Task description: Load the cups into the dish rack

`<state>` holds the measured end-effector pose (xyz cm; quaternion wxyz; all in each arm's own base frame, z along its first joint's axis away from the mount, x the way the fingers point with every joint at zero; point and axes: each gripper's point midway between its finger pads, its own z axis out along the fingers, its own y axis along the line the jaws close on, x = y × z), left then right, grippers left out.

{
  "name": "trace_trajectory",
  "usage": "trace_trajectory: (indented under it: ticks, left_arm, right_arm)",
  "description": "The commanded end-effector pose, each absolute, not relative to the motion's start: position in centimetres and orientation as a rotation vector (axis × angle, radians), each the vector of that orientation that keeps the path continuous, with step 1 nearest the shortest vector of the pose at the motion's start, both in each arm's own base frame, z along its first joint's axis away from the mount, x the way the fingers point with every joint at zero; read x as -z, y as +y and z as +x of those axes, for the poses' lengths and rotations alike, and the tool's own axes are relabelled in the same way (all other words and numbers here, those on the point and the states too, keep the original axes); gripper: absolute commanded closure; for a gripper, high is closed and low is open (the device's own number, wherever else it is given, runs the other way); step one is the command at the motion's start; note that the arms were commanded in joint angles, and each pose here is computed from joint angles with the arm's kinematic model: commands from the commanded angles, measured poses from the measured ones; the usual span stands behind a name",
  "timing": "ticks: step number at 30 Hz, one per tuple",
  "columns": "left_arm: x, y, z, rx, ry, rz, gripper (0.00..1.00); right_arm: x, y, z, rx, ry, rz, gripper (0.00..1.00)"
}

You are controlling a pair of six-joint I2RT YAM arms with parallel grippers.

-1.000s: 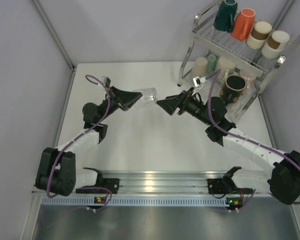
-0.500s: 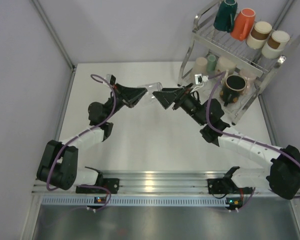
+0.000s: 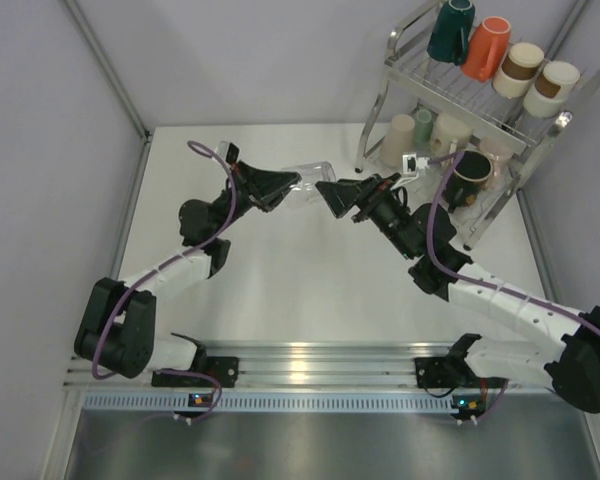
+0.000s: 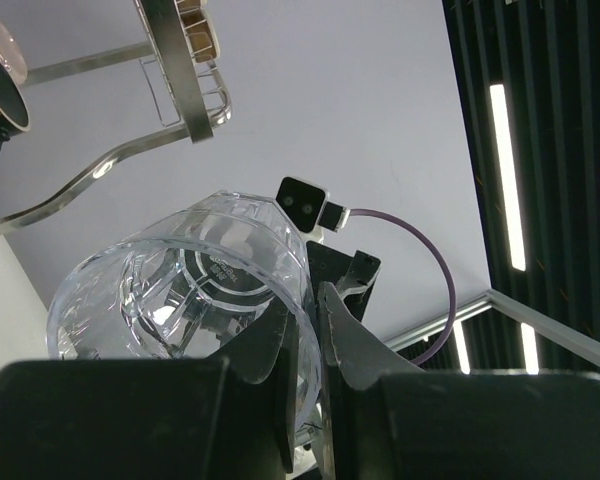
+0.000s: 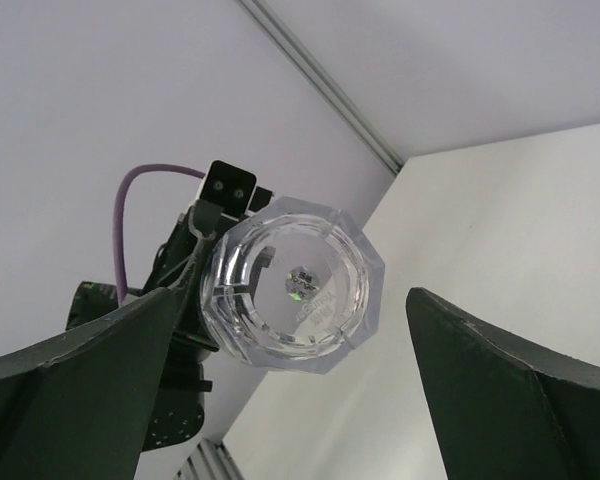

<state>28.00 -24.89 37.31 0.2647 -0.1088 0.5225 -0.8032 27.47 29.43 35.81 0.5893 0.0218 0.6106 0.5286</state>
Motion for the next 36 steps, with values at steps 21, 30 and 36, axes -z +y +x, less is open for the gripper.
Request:
trace_trajectory:
  ticks: [21,30,36]
  left_arm:
    - [-45.5,-24.8,21.4,2.256,0.925,0.153,1.0]
    - [-41.4,-24.7,24.3,2.224,0.993,-0.067,0.31]
    - [-37.9,-25.1,25.7,2.183,1.086,-0.149,0.02]
  right_arm:
    - [-39.1,30.5,25.3,-1.41,1.237,0.0,0.36]
    - [-37.1,27.2,26.5,-1.175,1.323,0.057,1.0]
    - [-33.7,21.3,29.6,-0.705,1.496,0.11,1.0]
